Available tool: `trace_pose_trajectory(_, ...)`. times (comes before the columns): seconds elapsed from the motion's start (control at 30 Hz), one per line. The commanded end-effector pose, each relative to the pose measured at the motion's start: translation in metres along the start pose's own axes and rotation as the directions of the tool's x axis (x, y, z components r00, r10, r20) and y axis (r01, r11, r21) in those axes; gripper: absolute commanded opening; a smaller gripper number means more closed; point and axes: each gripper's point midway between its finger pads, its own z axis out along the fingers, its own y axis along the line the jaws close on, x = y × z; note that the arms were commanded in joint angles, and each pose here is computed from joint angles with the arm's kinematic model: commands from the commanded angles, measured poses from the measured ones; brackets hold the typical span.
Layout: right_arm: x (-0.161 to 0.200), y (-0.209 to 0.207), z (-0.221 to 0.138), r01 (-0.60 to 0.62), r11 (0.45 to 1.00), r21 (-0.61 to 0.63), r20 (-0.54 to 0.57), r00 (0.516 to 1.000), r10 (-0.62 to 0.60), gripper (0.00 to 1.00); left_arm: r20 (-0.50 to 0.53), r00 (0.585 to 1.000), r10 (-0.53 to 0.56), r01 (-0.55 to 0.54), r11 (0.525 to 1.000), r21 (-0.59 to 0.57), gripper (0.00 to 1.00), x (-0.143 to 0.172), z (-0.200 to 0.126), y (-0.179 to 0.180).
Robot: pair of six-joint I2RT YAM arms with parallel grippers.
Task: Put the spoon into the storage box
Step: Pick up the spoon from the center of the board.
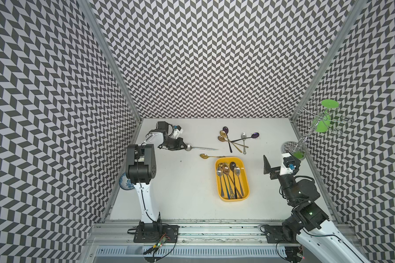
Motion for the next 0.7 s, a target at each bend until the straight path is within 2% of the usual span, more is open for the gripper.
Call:
trace_pose_trajectory(0.0, -0.013, 0.000, -0.001, -0.029, 1.000, -0.009, 0.062, 0.998, 0.030, 1.00, 0.108, 0.990, 0.093, -0.097, 0.995, 0.036, 0.04, -0.033, -0.037, -0.029)
trace_pose_trajectory(0.1, -0.007, -0.003, -0.001, -0.024, 1.000, 0.015, 0.040, 0.999, 0.023, 1.00, 0.141, 0.978, 0.152, -0.158, 0.987, 0.036, 0.04, -0.042, -0.052, -0.043)
trace_pose_trajectory(0.2, -0.013, -0.002, -0.001, -0.029, 1.000, 0.004, 0.064, 0.998, 0.029, 1.00, 0.177, 0.962, 0.210, -0.220, 0.975, 0.039, 0.05, -0.050, -0.064, -0.058)
trace_pose_trajectory(0.43, -0.014, -0.004, -0.002, -0.027, 1.000, 0.015, 0.072, 0.997, 0.026, 1.00, 0.165, 0.922, 0.350, -0.360, 0.932, 0.033, 0.06, -0.061, -0.075, -0.085)
trace_pose_trajectory(0.57, -0.009, -0.006, -0.002, -0.020, 0.999, 0.032, 0.052, 0.998, 0.018, 1.00, 0.180, 0.902, 0.391, -0.405, 0.913, 0.045, 0.07, -0.069, -0.080, -0.097)
trace_pose_trajectory(0.67, -0.014, -0.007, -0.003, -0.024, 0.999, 0.030, 0.072, 0.997, 0.021, 1.00, 0.175, 0.871, 0.459, -0.474, 0.879, 0.054, 0.07, -0.069, -0.078, -0.109)
